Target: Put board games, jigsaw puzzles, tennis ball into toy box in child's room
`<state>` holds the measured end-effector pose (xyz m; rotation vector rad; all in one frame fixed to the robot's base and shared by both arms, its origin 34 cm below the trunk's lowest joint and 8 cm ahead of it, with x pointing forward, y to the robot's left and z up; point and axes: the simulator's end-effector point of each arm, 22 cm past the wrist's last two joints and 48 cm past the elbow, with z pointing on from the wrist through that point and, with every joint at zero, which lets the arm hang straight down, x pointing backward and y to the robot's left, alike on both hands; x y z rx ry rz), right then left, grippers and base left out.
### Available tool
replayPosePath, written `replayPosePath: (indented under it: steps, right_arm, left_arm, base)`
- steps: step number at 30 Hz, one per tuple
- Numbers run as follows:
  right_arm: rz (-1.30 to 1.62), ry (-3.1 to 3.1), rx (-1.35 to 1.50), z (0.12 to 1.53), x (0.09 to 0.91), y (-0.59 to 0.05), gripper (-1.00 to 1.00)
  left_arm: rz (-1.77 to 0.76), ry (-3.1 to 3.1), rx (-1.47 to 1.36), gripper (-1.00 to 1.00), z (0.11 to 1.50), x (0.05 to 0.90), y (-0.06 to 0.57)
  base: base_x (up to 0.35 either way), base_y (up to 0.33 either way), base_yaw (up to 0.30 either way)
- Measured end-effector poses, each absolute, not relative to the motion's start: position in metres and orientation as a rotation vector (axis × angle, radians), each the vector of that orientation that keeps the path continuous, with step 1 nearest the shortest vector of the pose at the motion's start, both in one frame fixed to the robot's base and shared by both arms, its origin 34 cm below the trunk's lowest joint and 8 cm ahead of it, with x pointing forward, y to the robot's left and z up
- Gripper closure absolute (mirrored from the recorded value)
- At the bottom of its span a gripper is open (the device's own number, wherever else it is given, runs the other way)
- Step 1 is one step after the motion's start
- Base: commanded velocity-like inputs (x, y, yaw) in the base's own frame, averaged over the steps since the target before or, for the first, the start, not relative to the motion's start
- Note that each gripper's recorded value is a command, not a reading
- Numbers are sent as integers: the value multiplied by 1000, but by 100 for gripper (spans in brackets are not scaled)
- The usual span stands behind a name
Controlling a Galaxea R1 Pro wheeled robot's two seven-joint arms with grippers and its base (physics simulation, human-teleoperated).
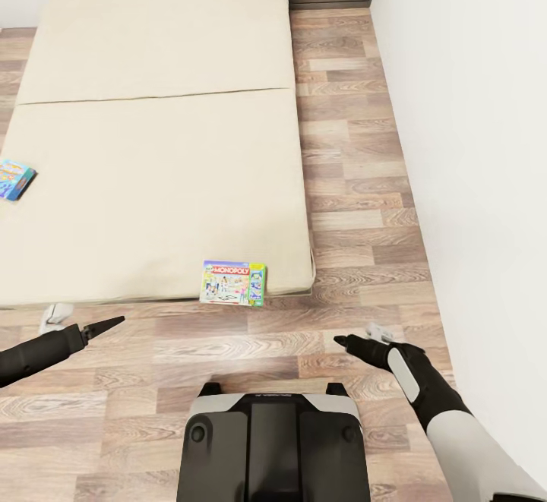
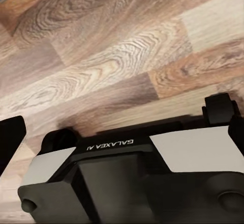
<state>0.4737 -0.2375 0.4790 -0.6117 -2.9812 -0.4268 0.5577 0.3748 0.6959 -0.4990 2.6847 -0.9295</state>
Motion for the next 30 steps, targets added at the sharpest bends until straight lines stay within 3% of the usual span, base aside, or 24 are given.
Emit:
replayPosePath:
  steps: [30]
  right_arm:
    - [-658, -2891, -809, 479, 454, -216, -100]
  left_arm:
    - [-934, 2684, -500, -100, 696, 558, 374]
  base:
    - [-12, 40, 0]
